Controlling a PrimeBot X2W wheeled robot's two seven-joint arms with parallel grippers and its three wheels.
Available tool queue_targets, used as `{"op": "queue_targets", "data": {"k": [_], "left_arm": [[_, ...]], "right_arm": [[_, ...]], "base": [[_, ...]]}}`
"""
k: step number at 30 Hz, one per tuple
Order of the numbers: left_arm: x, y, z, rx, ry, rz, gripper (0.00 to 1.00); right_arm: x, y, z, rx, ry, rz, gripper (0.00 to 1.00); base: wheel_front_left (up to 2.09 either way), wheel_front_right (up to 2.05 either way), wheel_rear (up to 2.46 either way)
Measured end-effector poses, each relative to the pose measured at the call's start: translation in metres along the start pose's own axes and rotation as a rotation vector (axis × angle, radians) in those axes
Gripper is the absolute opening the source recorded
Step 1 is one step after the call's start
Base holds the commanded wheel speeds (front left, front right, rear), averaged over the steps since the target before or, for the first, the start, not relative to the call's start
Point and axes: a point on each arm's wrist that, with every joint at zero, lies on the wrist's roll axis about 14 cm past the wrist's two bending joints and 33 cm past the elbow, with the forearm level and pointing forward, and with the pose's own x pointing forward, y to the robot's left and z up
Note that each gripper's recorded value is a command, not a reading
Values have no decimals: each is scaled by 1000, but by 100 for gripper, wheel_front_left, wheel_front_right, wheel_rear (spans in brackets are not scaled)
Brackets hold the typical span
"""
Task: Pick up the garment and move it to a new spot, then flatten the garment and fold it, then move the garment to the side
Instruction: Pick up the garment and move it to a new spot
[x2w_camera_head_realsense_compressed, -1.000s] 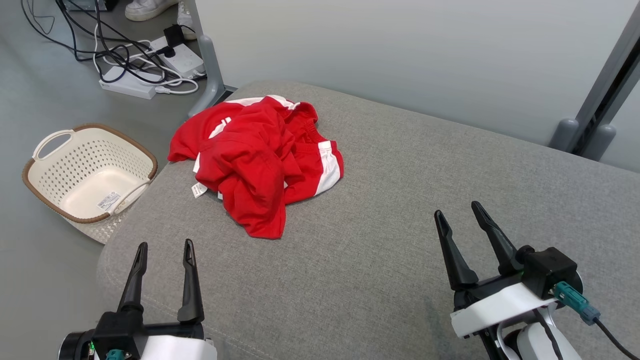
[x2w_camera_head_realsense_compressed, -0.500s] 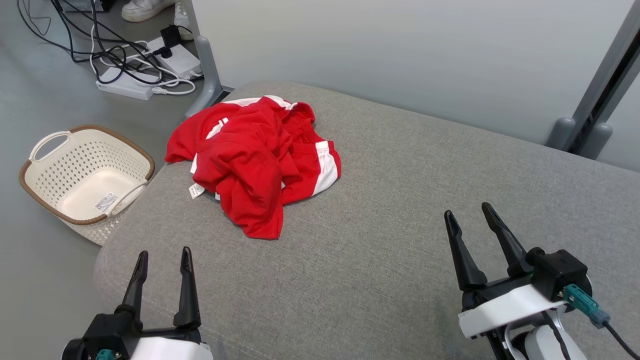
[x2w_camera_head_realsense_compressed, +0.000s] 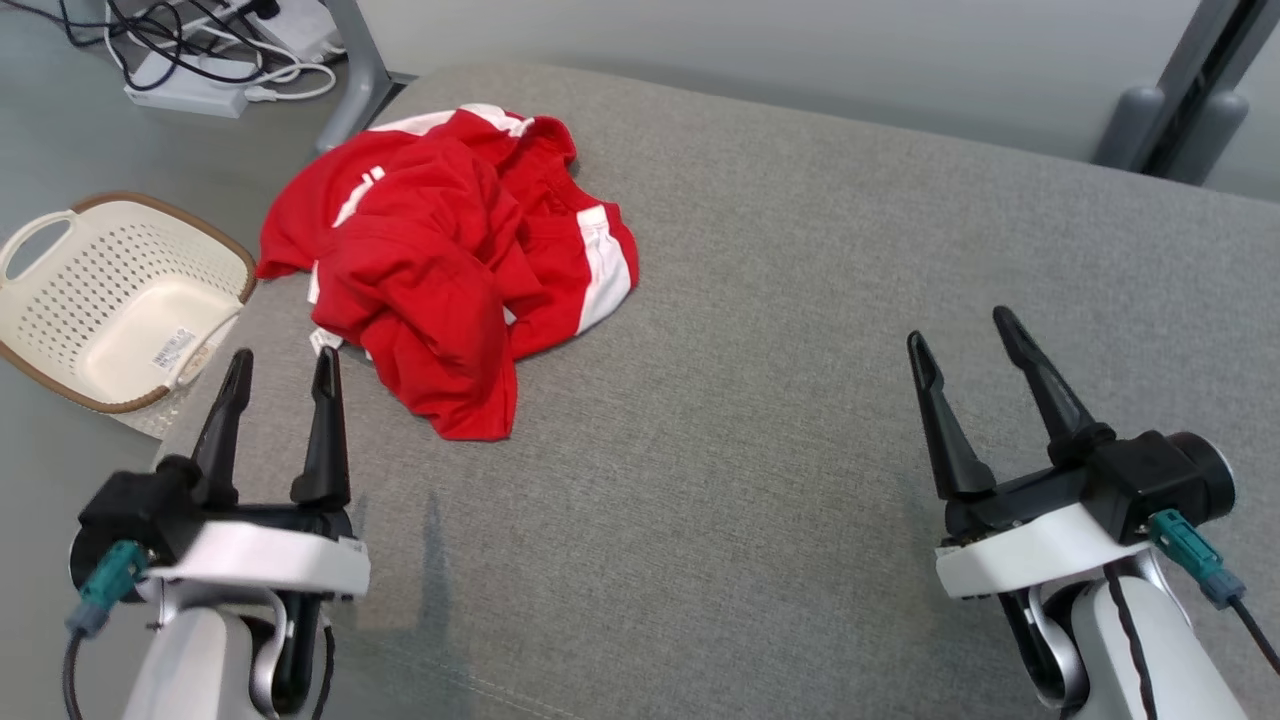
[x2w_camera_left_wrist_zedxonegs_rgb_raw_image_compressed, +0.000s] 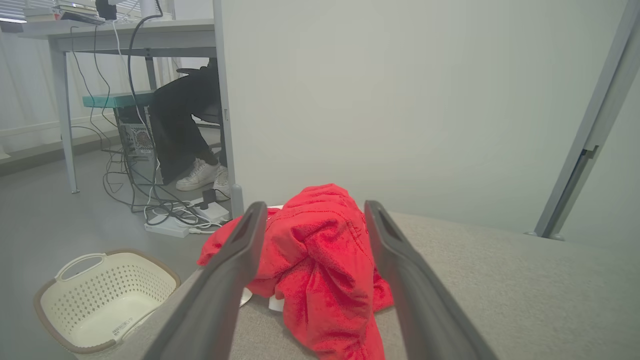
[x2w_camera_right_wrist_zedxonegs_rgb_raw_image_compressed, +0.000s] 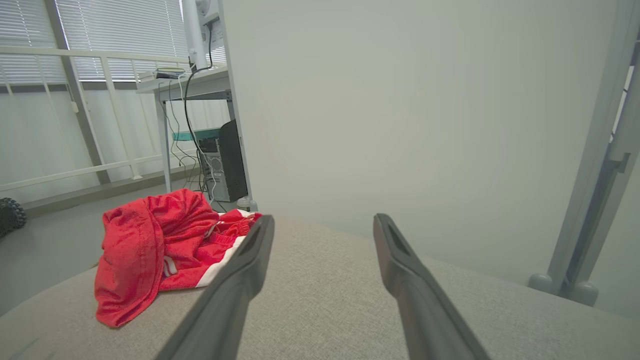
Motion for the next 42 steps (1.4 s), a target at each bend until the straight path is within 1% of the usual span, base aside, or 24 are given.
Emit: {"op": "queue_targets", "data": {"k": [3, 5, 9, 11, 15, 18, 23, 27, 36, 37, 38, 40, 42], "left_arm": [[28, -4, -13, -8, 56, -31, 100], [48, -6, -19, 37, 104, -65, 100], [80, -11, -39, 46, 223, -97, 100], [93, -12, -48, 70, 284, -115, 100], [115, -26, -66, 52, 389, -152, 100], [130, -27, -78, 109, 463, -169, 100], [140, -29, -106, 153, 604, -162, 100], [134, -28, -131, 175, 734, -153, 100], [123, -18, -162, 221, 876, -110, 100], [122, -17, -166, 219, 892, -104, 46], [124, -18, -165, 216, 883, -105, 0], [127, -18, -163, 210, 870, -105, 0], [134, -19, -154, 205, 822, -108, 0]], "right_arm": [[2, -17, -10, -14, 16, -25, 100], [4, -25, -15, -23, 22, -32, 100], [2, -37, -28, -17, 42, -54, 100], [1, -44, -33, -17, 51, -65, 100], [-3, -54, -43, -39, 78, -69, 100], [-4, -66, -49, -54, 90, -86, 100], [-6, -79, -50, -43, 90, -121, 100], [-12, -82, -53, -44, 102, -135, 100], [-17, -89, -58, -44, 114, -154, 100], [-18, -90, -60, -42, 121, -158, 100], [-19, -91, -61, -42, 123, -161, 100], [-19, -91, -60, -42, 123, -162, 100], [-20, -91, -59, -39, 123, -168, 100]], "base": [[0, 0, 0], [0, 0, 0], [0, 0, 0], [0, 0, 0], [0, 0, 0], [0, 0, 0], [0, 0, 0], [0, 0, 0], [0, 0, 0], [0, 0, 0], [0, 0, 0], [0, 0, 0], [0, 0, 0]]}}
